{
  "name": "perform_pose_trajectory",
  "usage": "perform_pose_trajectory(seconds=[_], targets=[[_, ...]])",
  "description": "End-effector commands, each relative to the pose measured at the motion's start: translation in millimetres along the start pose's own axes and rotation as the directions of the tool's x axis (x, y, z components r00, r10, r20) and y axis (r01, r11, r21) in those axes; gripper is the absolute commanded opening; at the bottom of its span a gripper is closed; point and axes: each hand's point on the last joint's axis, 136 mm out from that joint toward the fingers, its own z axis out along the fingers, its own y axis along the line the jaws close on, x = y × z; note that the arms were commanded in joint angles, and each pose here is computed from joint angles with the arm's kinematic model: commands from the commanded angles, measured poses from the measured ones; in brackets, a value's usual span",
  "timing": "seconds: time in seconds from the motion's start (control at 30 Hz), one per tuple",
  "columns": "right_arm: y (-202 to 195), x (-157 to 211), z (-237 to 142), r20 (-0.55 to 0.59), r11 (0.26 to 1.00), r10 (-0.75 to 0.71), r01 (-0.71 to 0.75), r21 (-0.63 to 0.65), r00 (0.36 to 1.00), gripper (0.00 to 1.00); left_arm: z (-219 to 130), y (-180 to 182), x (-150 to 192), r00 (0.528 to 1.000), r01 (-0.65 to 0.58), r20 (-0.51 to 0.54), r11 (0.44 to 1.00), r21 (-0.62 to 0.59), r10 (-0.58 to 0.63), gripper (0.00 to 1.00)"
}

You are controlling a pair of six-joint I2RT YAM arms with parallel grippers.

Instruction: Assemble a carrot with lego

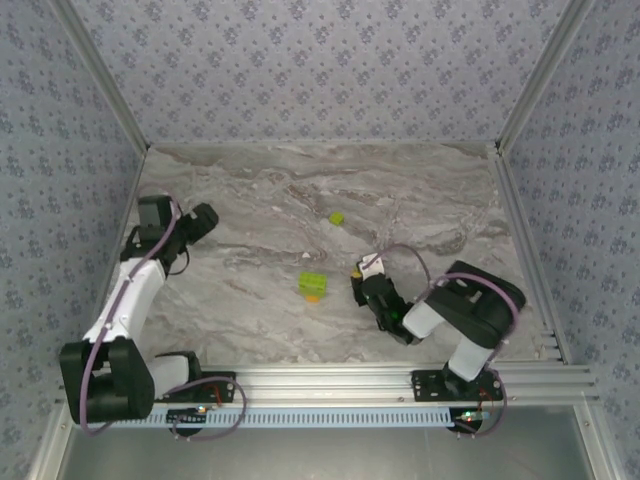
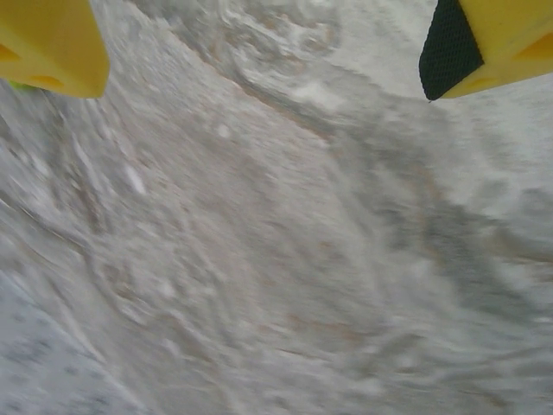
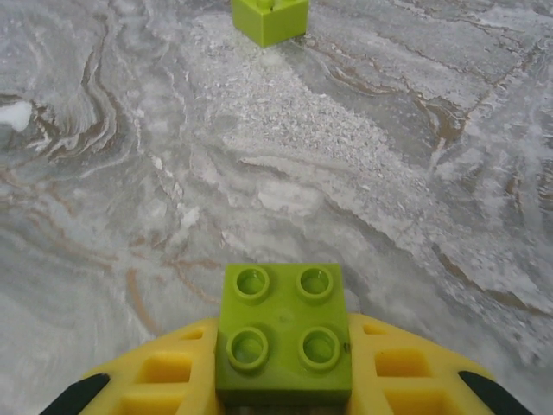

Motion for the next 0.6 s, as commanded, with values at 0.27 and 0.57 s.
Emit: perform_pose_trajectory(seconds=[0.27,0.57], targets=[[-24,-51,-70,-0.074,0.997,-0.031,0.025,-0.072,0.997,0.26,-39,-87,84,0.877,-0.48,0.147,0.828,0.29,0.457,0.97],[-45,-59,-78,-0.096,0.989,0.108,-0.116,-0.087,0.989,0.26,-65,-82,155,0.806,-0.573,0.079,0.74,0.353,0.586,0.98]])
